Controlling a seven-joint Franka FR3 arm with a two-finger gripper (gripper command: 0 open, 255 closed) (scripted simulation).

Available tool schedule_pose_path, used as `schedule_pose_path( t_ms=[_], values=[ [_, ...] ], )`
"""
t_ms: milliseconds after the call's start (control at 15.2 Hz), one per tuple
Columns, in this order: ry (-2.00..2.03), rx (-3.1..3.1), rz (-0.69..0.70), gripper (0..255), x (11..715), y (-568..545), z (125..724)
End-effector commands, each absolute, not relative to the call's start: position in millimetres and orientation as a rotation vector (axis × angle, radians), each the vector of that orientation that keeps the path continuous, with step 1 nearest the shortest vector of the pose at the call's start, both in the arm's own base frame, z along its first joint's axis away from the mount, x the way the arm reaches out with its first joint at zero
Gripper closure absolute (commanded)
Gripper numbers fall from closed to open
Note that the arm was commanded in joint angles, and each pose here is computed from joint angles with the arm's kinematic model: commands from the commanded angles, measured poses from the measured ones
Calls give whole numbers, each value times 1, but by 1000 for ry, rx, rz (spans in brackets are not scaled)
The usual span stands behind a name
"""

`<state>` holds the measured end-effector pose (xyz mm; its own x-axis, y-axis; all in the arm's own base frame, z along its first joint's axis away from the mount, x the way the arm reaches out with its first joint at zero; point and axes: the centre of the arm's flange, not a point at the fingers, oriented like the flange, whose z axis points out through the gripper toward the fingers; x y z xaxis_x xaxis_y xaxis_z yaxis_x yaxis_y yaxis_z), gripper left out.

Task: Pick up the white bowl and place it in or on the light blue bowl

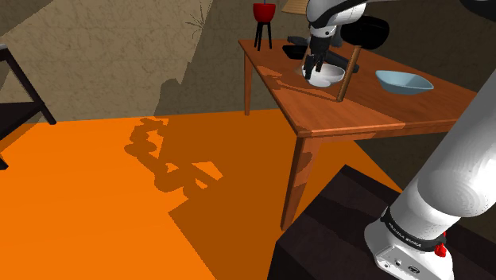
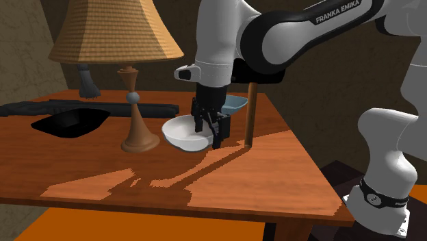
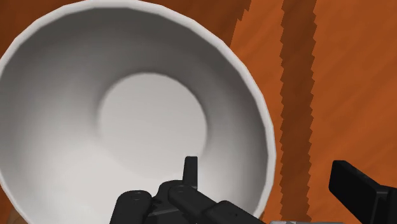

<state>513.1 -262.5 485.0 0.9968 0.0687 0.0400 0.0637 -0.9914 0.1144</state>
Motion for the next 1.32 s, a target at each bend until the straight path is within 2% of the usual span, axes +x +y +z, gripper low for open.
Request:
schedule_pose_path(
  t_ms=[0,594,1254],
  values=[
    [101,3026,67,255,513,-262,485],
    [101,3026,67,255,513,-262,485],
    [101,3026,67,255,513,-262,538]
  ],
)
